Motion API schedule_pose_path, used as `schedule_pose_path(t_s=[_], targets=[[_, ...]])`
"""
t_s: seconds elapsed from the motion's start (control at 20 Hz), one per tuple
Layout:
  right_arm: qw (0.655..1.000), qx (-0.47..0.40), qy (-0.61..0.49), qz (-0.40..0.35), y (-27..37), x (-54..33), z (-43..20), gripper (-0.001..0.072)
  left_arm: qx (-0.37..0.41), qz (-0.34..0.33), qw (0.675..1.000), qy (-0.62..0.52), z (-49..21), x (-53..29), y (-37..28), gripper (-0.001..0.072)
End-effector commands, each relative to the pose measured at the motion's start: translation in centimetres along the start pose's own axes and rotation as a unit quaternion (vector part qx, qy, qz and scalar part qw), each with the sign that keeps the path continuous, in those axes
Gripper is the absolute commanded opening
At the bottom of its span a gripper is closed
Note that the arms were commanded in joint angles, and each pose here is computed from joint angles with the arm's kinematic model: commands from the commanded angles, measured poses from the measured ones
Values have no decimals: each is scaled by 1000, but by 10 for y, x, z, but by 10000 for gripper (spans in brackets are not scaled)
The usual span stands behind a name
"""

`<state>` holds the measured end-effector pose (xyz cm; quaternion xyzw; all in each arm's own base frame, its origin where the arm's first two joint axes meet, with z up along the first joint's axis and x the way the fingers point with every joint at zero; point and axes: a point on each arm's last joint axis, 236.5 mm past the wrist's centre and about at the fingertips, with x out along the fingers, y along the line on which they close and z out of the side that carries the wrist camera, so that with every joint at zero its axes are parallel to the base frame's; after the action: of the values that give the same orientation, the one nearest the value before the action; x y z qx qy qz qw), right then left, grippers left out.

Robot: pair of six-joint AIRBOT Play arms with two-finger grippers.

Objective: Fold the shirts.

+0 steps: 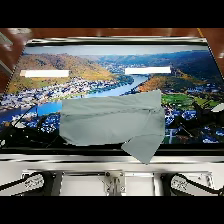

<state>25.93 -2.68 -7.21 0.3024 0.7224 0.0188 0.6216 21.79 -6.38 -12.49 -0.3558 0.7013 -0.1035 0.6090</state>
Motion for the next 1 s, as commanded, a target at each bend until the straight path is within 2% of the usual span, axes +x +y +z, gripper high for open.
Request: schedule_pose_path(t_s=[0.0, 0.2, 0.6, 0.65, 0.7, 0.8, 0.85, 0.9, 0.95], targets=[[998, -7, 51, -38, -21, 6, -26, 621, -2, -4, 1000, -4, 2, 3, -5, 35], [996, -2, 81, 19, -7, 37, -52, 620, -2, -4, 1000, -2, 1, 2, -5, 35], [997, 38, 40, 58, 1, 72, -49, 608, -2, -9, 1000, 8, -4, 2, -7, 35], [997, 28, 40, 53, 2, 74, -49, 535, -2, -9, 1000, 8, -4, 2, -7, 35], [998, 16, 35, 47, 6, 78, -47, 501, -2, -9, 1000, 8, -4, 2, -7, 35], [999, -7, 23, 33, 17, 87, -41, 500, -2, -9, 1000, 8, -4, 2, -7, 35], [999, -17, 17, 26, 21, 91, -39, 446, -2, -9, 1000, 8, -4, 2, -7, 35], [999, -22, 14, 20, 26, 94, -38, 240, 0, -8, 1000, 6, -3, 2, -7, 35], [1000, -16, 12, 18, 28, 95, -37, 134, 4, -6, 1000, -1, 0, 2, -6, 35]])
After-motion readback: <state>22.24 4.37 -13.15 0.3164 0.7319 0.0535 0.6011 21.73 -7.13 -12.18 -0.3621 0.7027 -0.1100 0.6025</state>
